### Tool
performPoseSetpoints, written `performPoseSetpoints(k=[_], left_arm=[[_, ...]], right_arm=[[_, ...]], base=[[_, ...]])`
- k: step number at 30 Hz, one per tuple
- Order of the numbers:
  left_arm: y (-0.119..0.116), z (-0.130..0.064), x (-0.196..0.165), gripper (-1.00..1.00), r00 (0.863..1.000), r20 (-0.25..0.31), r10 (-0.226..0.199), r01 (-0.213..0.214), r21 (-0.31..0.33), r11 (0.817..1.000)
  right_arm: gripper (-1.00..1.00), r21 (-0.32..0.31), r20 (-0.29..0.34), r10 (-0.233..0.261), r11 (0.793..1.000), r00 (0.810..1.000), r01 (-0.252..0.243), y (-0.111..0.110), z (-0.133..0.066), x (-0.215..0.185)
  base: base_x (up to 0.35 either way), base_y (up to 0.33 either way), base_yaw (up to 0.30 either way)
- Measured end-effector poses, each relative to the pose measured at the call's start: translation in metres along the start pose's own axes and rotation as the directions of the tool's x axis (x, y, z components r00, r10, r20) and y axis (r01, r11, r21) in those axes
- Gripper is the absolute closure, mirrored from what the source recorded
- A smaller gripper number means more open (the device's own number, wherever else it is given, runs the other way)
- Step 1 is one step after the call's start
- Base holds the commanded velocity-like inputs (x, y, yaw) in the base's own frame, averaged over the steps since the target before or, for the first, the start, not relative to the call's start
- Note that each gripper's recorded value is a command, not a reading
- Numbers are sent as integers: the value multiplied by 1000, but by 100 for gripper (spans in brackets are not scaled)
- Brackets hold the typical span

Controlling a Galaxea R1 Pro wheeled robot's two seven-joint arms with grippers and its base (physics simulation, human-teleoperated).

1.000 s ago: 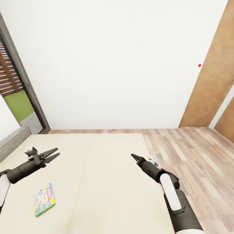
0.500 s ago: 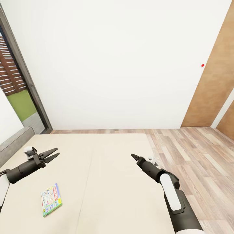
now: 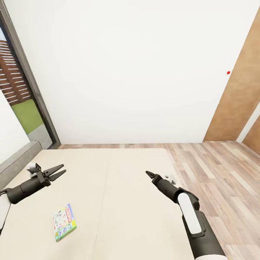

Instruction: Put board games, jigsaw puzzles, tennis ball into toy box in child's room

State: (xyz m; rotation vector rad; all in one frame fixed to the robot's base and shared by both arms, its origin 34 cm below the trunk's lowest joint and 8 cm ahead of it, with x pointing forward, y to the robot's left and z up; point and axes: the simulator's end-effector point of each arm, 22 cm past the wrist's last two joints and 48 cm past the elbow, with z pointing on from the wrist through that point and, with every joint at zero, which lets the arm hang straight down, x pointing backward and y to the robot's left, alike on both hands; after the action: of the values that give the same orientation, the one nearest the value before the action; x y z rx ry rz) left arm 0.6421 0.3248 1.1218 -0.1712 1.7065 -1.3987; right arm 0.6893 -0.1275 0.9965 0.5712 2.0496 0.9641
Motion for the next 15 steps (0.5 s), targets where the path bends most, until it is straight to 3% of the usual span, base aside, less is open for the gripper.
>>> performPoseSetpoints(k=[15], left_arm=[[0, 0, 0, -100, 1000, 0, 0, 0, 0, 1000]], right_arm=[[-100, 0, 0, 0, 1000, 1000, 0, 0, 0, 0]], base=[[23, 146, 0]])
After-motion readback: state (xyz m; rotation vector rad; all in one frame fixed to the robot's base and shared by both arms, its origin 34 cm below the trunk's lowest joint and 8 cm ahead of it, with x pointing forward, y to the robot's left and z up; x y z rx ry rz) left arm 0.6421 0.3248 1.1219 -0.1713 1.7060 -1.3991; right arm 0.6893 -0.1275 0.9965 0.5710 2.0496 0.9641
